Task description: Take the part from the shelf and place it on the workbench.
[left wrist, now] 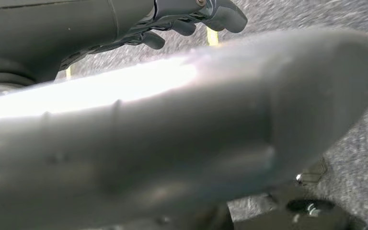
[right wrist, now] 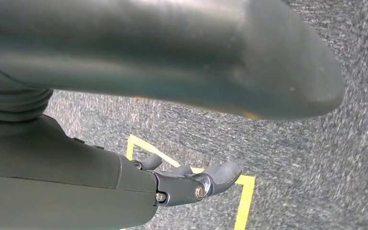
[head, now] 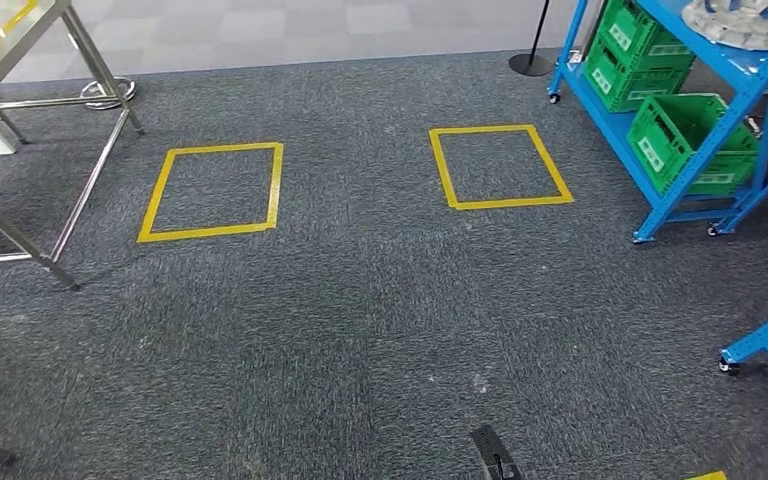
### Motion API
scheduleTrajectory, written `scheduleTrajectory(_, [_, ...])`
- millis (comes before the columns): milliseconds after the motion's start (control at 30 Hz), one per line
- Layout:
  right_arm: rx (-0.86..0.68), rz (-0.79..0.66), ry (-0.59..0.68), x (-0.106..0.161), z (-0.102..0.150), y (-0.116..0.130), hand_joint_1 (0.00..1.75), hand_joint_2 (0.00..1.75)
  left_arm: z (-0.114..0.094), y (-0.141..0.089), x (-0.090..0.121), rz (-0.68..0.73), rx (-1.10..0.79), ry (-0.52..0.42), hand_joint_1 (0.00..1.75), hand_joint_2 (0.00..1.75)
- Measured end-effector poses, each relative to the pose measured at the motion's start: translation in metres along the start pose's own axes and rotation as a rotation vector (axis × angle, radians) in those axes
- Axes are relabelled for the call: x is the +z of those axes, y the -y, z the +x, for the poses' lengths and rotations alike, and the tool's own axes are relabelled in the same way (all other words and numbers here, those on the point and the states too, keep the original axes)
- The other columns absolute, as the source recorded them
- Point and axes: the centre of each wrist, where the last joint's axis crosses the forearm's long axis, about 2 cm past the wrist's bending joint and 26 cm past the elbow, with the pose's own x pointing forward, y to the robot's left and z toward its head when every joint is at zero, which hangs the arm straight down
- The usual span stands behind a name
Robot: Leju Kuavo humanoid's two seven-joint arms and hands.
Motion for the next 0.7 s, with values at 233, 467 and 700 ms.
scheduleTrajectory(233, [0.05, -0.002, 0.005, 0.0001, 0.0024, -0.0006, 0.0, 0.0, -0.004, -0.0011, -0.0002, 0.008, 0.035, -0.009, 0.0, 0.0])
scheduleTrajectory(467, [0.078, 0.002, 0.016, 0.0, 0.0065, 0.0006, 0.0, 0.0, -0.0065, 0.0046, 0.0017, 0.014, 0.038, -0.033, 0.0, 0.0])
scheduleTrajectory(700, [0.074, 0.008, 0.011, 0.0001, 0.0067, 0.0, 0.0, 0.0, -0.0027, 0.0056, 0.0019, 0.014, 0.028, -0.024, 0.0, 0.0])
